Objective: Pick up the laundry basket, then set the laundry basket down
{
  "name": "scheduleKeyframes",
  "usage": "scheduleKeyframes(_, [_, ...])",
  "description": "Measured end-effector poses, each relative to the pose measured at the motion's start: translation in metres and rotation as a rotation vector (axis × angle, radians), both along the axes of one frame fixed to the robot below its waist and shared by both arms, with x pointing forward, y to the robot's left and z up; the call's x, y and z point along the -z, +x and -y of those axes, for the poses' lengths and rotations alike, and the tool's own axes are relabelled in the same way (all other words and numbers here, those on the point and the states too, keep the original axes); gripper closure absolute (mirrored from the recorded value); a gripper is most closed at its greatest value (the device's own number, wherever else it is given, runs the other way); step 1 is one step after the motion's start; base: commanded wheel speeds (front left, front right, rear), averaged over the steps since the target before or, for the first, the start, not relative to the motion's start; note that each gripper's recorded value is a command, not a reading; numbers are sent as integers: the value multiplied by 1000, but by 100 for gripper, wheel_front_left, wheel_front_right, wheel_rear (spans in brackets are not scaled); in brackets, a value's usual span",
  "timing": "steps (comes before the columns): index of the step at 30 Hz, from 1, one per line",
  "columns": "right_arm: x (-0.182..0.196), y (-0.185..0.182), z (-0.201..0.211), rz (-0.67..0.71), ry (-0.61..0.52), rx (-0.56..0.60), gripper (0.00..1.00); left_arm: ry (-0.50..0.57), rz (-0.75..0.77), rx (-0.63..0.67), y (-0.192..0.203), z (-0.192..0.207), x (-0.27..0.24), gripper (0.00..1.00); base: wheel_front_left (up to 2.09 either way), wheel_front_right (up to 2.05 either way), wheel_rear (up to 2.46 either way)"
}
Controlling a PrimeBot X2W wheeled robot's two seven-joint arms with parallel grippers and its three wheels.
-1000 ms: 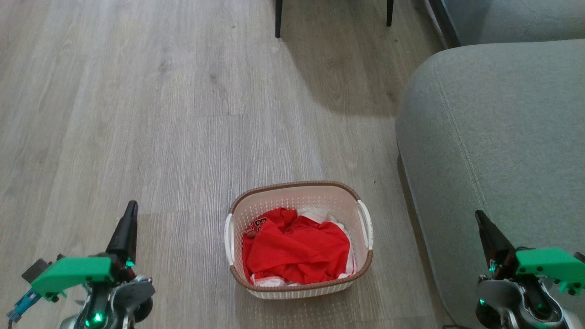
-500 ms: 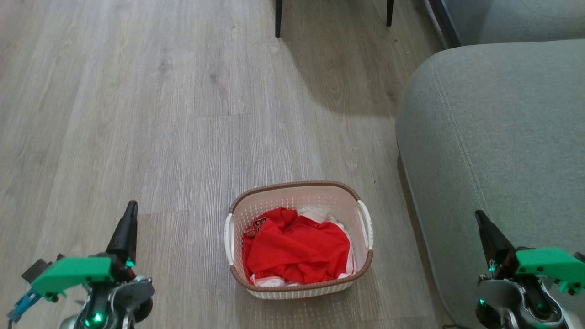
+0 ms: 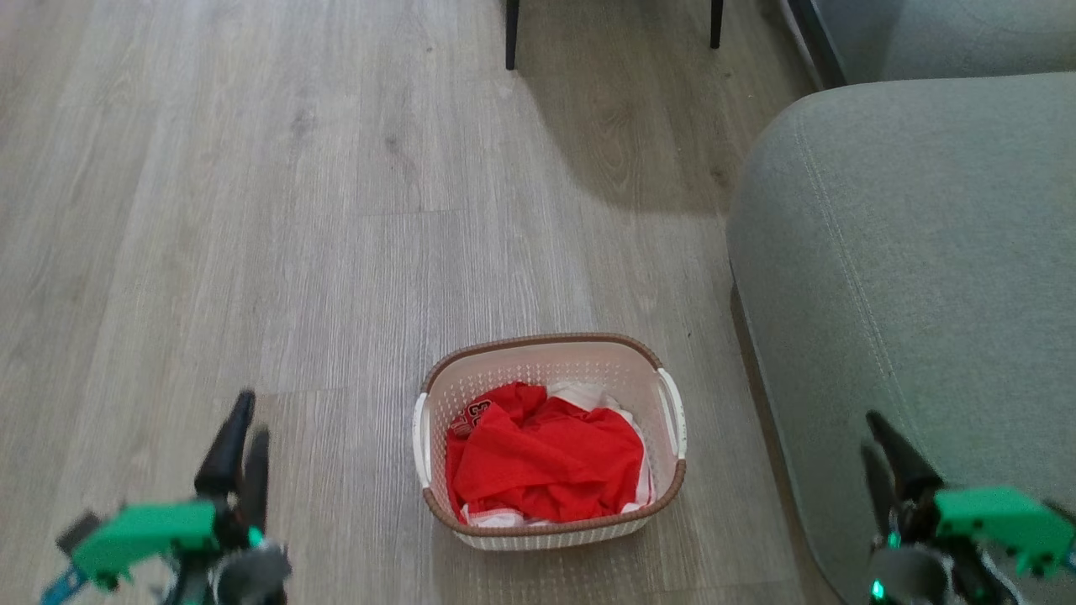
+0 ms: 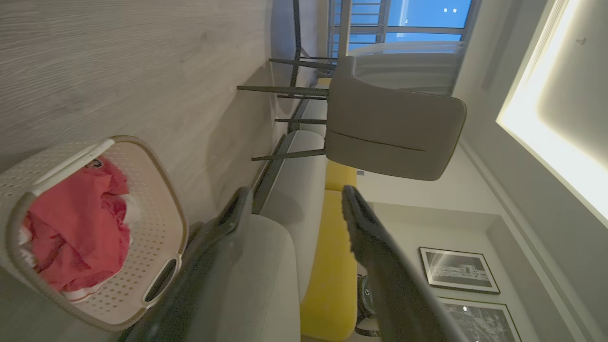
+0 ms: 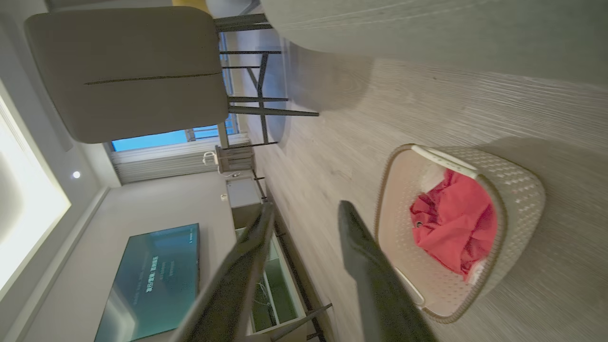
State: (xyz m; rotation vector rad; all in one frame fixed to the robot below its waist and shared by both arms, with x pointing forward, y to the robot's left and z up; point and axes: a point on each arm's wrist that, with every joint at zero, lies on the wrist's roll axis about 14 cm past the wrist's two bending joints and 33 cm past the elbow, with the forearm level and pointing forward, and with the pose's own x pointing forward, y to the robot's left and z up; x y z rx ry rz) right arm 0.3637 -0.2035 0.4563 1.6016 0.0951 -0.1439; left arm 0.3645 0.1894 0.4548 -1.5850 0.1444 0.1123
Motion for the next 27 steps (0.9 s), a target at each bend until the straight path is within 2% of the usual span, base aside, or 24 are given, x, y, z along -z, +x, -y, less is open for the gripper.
scheduleKeyframes(5, [25, -18, -1, -78, 7, 3, 0, -7, -95, -9, -23, 0, 30, 0, 0, 0, 0])
scheduleKeyframes(14, [18, -15, -2, -58, -36, 4, 0, 21, -65, 0, -18, 5, 20, 0, 0, 0, 0])
scheduleKeyframes(27, [2, -10, -2, -16, -188, -9, 0, 169, -31, 13, -13, 7, 4, 0, 0, 0, 0])
